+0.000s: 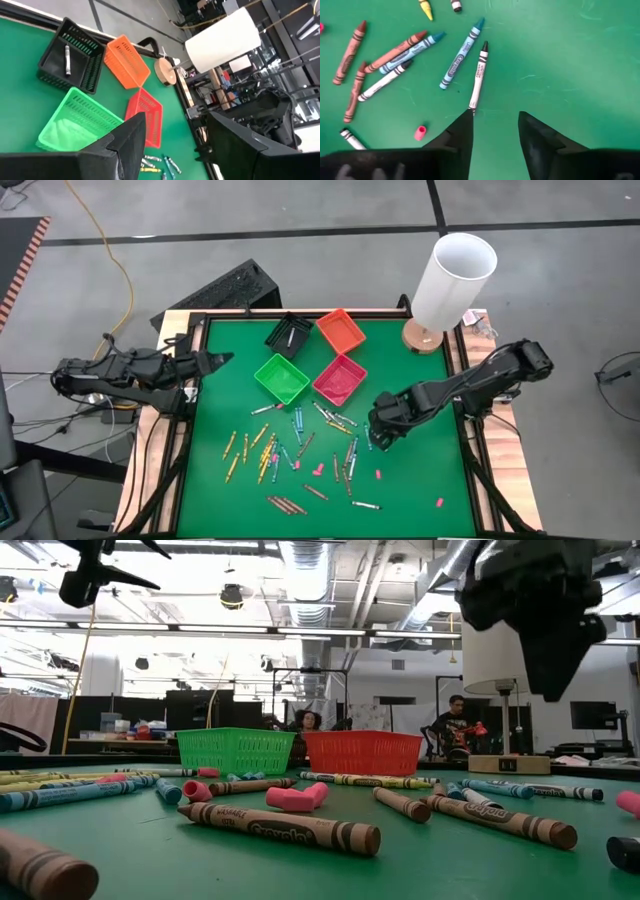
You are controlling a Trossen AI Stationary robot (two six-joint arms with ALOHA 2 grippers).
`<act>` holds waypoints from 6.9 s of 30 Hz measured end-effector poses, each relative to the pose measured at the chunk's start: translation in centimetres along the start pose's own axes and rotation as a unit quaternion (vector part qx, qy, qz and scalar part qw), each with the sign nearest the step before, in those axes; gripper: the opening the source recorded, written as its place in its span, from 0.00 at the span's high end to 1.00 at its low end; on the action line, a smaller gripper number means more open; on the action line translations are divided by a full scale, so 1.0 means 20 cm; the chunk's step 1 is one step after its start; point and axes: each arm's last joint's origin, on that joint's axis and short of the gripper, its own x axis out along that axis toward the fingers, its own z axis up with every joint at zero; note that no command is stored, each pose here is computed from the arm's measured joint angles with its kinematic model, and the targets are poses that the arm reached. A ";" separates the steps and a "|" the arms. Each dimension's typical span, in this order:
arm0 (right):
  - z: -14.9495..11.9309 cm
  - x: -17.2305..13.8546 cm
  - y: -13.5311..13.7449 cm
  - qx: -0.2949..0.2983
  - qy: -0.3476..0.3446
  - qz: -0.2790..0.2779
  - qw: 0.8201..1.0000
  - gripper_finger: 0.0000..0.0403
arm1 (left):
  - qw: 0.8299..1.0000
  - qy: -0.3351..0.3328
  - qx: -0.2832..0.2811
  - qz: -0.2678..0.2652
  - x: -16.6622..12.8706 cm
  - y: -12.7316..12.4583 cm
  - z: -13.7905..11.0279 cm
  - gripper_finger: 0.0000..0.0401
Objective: Sort crayons
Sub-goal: Put the black crayon into the black bin
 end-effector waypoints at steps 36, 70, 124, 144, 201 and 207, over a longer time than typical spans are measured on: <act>0.02 0.46 0.10 -0.038 0.063 -0.035 0.997 0.75 | 0.999 0.024 0.012 0.029 0.00 0.03 -0.02 0.50; 0.41 0.12 0.16 -0.061 0.045 0.007 0.997 1.00 | 0.999 0.025 0.022 0.029 0.00 0.03 -0.02 0.50; 1.77 0.17 0.01 0.050 -0.328 0.155 0.931 1.00 | 0.998 -0.004 0.043 0.041 0.00 0.04 -0.01 0.50; 1.79 0.30 -0.04 0.036 -0.298 0.077 0.951 0.81 | 0.998 -0.013 0.045 0.045 0.00 0.04 -0.01 0.50; 0.44 -0.90 0.18 -0.352 -0.162 -0.016 0.922 0.75 | 0.750 0.408 0.476 0.210 0.57 0.32 -0.63 0.51; 0.44 -0.90 0.17 -0.353 -0.160 -0.018 0.922 0.75 | 0.743 0.421 0.486 0.186 0.63 0.36 -0.69 0.51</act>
